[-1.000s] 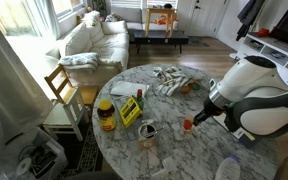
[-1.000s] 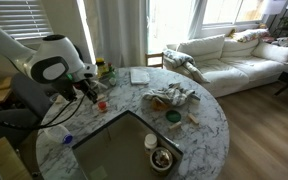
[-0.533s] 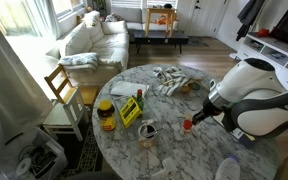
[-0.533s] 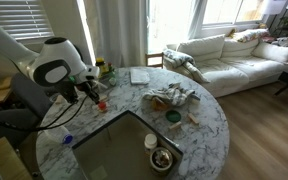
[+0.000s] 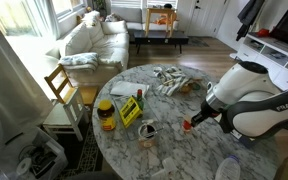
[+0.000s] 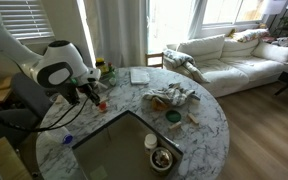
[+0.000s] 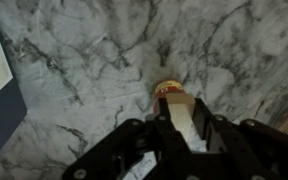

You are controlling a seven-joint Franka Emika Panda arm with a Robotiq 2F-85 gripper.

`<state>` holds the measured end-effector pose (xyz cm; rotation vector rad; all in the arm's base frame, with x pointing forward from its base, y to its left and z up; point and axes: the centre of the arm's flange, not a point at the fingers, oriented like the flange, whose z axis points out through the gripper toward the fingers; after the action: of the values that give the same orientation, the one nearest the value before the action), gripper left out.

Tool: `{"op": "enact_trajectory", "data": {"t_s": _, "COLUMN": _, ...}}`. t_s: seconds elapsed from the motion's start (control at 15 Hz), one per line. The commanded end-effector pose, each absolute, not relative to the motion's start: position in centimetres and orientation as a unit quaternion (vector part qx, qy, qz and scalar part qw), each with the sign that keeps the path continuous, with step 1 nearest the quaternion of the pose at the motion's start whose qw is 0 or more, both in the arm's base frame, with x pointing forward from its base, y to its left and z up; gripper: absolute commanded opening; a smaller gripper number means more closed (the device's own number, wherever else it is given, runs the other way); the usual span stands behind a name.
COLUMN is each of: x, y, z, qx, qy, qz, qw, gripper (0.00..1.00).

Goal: Turn the clear small jar with the red lid the right way up on the table, pick up the wooden block and put it on the clear small jar with a red lid

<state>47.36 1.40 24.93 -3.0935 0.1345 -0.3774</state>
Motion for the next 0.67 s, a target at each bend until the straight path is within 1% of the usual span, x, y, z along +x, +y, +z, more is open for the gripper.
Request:
{"op": "enact_trajectory", "data": {"t_s": 0.0, "x": 47.99, "y": 1.73, "z": 24.19, "qx": -0.992, "qy": 0.046, "qz": -0.119, "qw": 0.015, "gripper": 0.07}}
{"op": "enact_trajectory", "data": {"t_s": 0.6, "x": 47.86, "y": 1.85, "z": 23.74, "qx": -0.994, "qy": 0.041, "qz": -0.102, "qw": 0.014, "gripper": 0.07}}
